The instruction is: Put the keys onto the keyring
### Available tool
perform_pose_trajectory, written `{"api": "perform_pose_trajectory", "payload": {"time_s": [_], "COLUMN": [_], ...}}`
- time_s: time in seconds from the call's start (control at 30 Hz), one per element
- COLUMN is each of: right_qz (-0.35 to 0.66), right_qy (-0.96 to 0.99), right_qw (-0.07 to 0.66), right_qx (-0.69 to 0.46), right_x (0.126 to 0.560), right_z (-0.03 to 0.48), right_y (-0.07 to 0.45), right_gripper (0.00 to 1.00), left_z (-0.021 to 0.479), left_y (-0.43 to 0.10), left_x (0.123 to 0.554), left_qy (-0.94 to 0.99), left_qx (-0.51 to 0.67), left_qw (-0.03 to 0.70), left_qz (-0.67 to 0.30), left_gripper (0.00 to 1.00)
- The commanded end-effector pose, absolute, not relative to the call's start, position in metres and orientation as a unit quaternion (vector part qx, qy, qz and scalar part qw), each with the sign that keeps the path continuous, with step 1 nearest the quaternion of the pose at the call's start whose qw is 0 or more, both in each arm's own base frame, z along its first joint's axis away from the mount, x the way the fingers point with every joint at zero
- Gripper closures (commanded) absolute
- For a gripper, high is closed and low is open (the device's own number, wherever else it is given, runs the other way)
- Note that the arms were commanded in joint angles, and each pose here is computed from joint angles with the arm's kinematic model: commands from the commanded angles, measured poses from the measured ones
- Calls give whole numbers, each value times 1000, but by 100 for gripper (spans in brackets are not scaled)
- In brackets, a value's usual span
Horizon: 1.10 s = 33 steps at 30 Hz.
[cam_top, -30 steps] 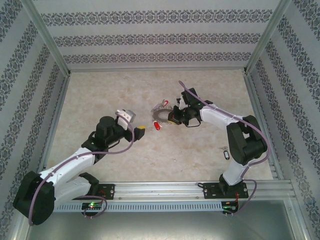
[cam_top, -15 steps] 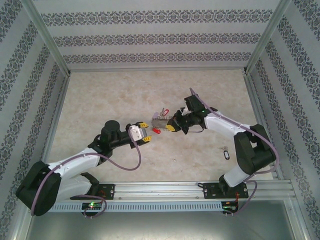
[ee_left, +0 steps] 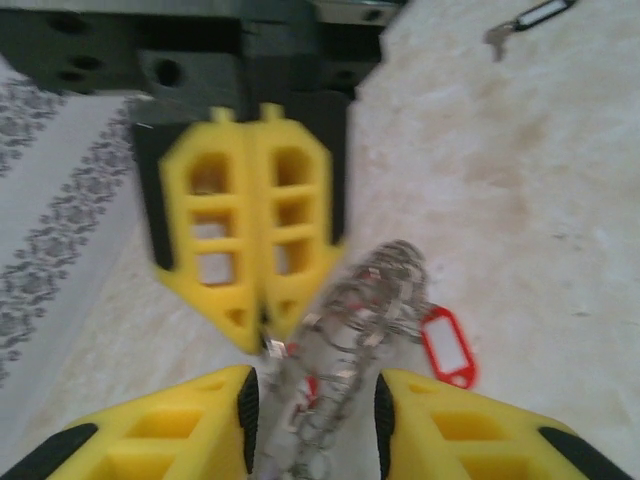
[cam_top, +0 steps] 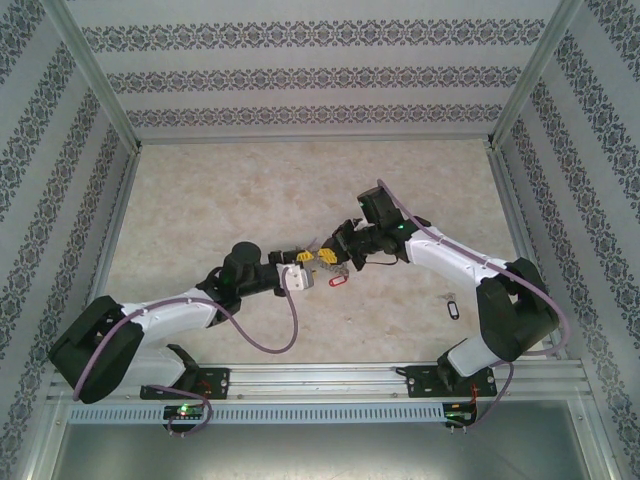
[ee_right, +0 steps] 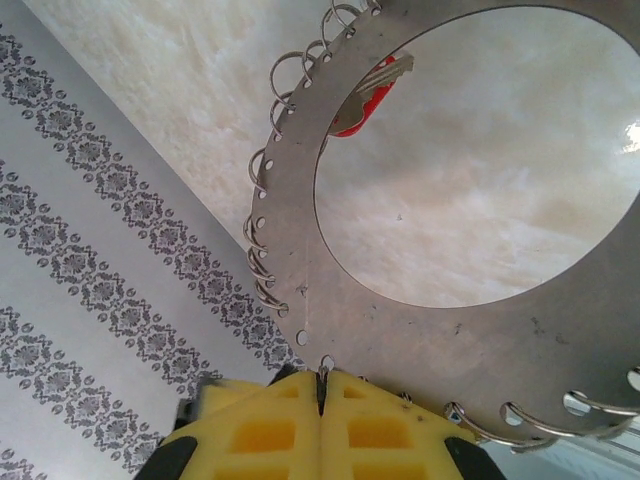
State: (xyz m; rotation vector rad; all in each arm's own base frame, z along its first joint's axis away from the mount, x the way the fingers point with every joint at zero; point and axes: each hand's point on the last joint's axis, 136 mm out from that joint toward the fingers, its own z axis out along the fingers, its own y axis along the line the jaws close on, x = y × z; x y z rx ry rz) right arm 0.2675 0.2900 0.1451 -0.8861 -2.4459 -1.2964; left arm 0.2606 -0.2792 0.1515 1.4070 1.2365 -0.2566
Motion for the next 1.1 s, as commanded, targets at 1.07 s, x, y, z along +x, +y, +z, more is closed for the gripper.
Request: {"api": "perform_pose_trajectory", "payload": {"time_s": [1.07], "right_qz": [-488], "right_qy": [-808], "right_qw": [135], "right_qx": [-303], "right_x": [268], "right_z": [168], "right_y": [310], "right_gripper": [100], "left_z": [163], "left_y": [-280], "left_x": [293], "left_qy": [554], "left_qx": [562], "left_qw": [613], "left_qz": [-38], "left_gripper": [91]}}
